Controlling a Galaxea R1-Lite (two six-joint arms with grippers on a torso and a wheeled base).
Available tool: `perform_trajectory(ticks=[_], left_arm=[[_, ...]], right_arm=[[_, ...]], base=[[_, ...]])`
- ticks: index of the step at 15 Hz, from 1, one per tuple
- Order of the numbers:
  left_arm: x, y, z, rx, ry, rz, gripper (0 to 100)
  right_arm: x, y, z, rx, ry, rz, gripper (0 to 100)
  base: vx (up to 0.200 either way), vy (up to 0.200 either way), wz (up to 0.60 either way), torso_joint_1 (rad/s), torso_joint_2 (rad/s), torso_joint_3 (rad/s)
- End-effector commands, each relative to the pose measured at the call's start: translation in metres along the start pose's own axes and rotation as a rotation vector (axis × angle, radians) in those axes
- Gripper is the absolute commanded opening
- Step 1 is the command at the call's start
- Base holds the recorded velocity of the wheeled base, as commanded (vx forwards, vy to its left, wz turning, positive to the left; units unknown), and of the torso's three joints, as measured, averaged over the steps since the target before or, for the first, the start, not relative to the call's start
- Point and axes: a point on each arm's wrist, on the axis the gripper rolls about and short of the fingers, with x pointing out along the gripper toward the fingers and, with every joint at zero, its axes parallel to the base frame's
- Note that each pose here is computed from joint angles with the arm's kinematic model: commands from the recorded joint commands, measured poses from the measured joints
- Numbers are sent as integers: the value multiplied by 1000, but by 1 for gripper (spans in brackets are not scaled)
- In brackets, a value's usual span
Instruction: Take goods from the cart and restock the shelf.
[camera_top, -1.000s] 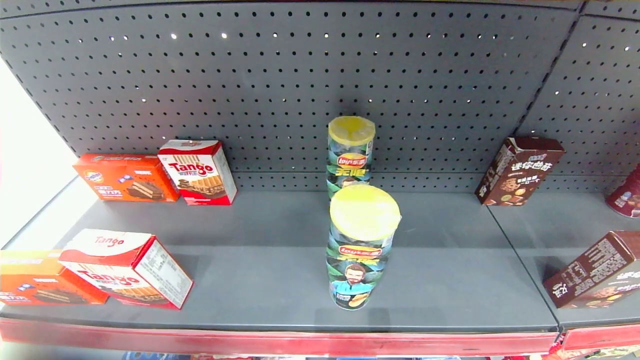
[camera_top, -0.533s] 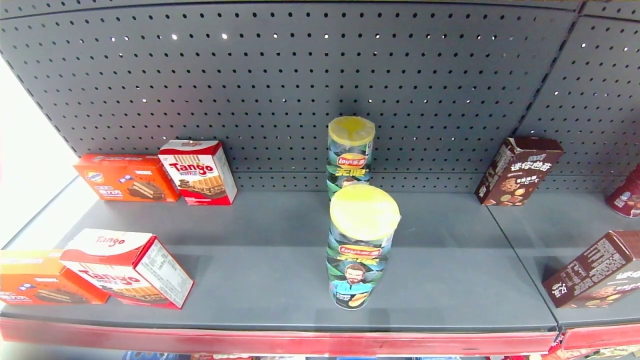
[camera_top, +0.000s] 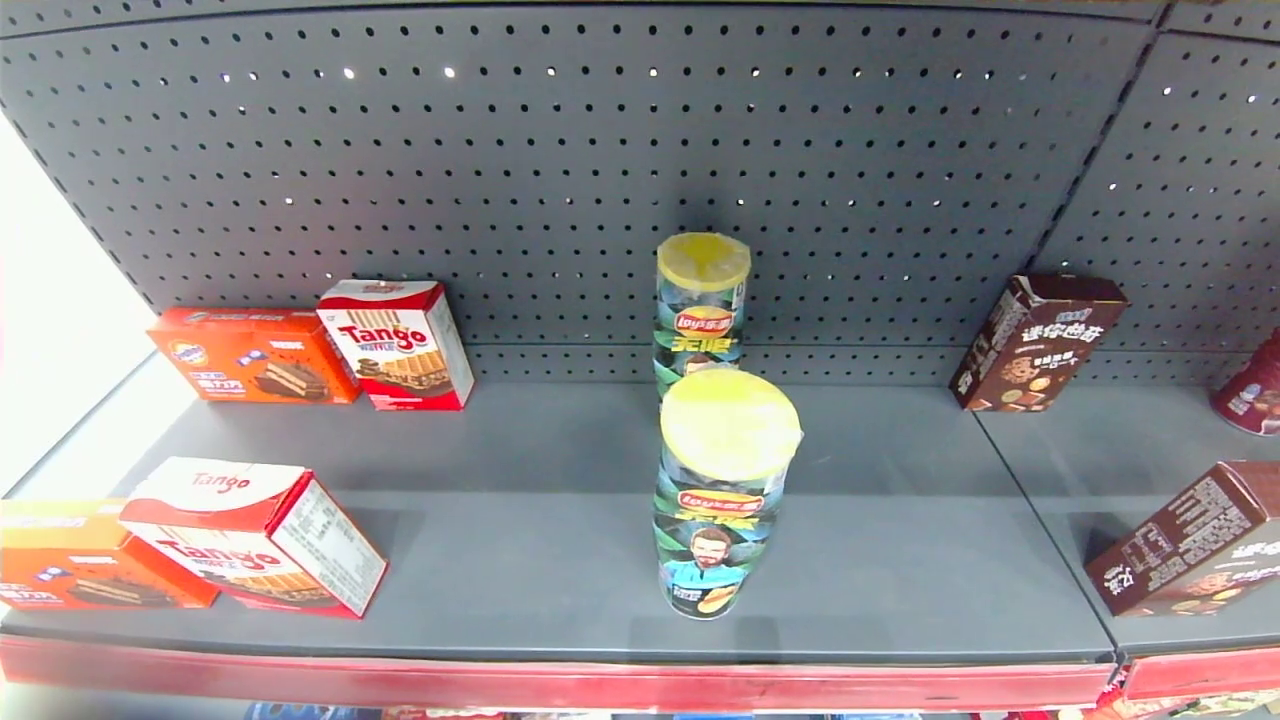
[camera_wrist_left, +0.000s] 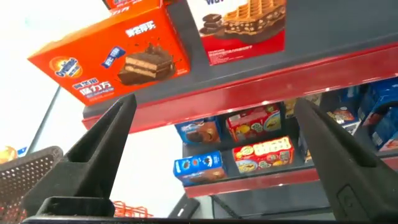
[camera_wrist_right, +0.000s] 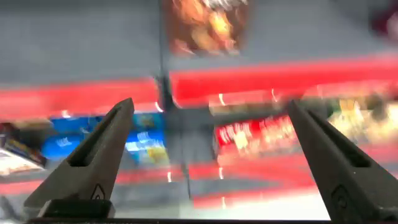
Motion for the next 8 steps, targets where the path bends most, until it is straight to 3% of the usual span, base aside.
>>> perform_trajectory(ticks=[1,6,8], left_arm=[[1,0,0,3,16,2,100],[1,-1,0,-37,14,-1,100],[1,-1,0,-70,12,-21,100]], right_arm=[[-1,1,-13,-49,-71,134,100],[-2,1,-13,-17,-91,97,100],[-2,1,-13,-17,-91,95,100]], base=[[0,0,0,0,0,0],[0,0,0,0,0,0],[0,0,0,0,0,0]])
